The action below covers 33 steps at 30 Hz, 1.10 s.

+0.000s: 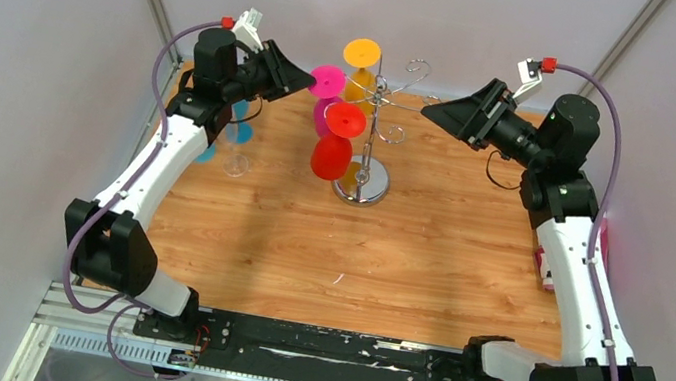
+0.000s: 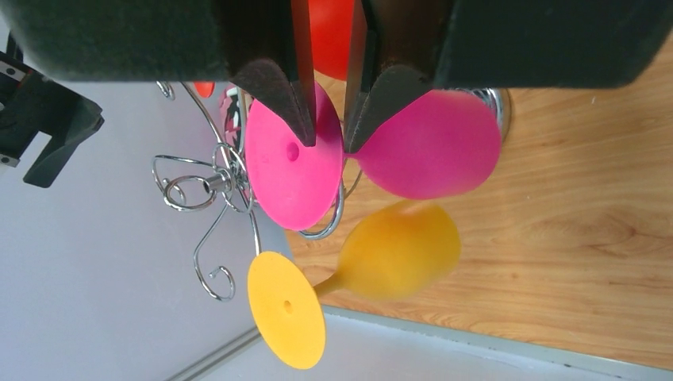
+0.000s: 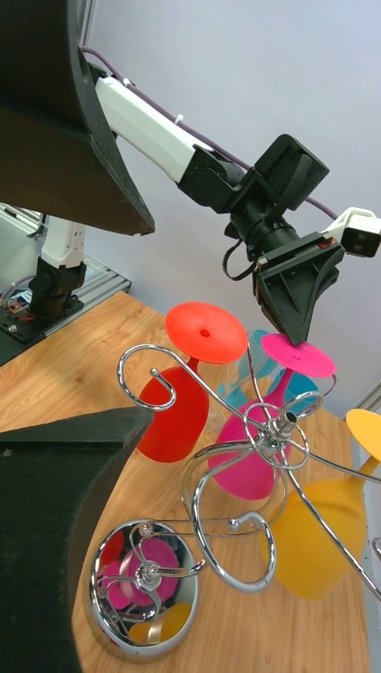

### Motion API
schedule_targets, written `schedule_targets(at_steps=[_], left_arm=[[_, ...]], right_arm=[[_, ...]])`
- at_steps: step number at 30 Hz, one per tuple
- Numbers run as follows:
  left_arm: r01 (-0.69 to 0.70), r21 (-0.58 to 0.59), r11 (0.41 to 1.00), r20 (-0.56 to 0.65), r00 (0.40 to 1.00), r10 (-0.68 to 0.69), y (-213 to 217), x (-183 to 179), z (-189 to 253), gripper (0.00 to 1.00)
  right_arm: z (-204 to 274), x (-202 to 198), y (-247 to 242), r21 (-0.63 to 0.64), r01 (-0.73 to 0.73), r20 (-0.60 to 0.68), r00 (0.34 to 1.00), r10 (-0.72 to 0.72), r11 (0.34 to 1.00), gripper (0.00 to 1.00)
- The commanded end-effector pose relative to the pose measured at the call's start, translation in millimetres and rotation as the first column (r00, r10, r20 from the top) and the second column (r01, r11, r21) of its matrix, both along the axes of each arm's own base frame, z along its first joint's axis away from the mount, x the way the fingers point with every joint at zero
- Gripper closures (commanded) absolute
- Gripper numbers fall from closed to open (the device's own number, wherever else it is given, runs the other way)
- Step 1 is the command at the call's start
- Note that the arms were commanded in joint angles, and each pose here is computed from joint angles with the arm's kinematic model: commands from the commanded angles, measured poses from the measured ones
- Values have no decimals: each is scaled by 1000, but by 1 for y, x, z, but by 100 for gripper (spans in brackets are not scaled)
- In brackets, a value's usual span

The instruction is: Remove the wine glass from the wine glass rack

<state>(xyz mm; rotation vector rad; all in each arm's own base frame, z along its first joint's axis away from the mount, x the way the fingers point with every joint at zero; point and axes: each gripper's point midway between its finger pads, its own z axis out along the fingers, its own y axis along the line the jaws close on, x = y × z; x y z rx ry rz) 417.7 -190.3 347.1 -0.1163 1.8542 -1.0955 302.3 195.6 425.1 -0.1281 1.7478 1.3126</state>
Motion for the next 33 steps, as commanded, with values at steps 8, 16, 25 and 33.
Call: schedule_targets(at_steps=[8,16,25,33], left_arm=[[22,-85,996,-31,999,-24,-8,-7,18,83],[20,-173,985,-79,996,-34,-12,-17,33,100],[26,-300,954,-155,985,-75,-20,-14,27,100],[14,-332,943,-182,980,-78,-25,-10,17,100]], right_arm=[[-2,6,-5,23,15,-3,1000,-15,1000,17],[-5,5,-4,30,9,-10,1000,-9,1000,17],[-7,5,-3,35,-1,-20,1000,1,999,17],[-7,8,0,68,-19,-27,999,20,998,17]])
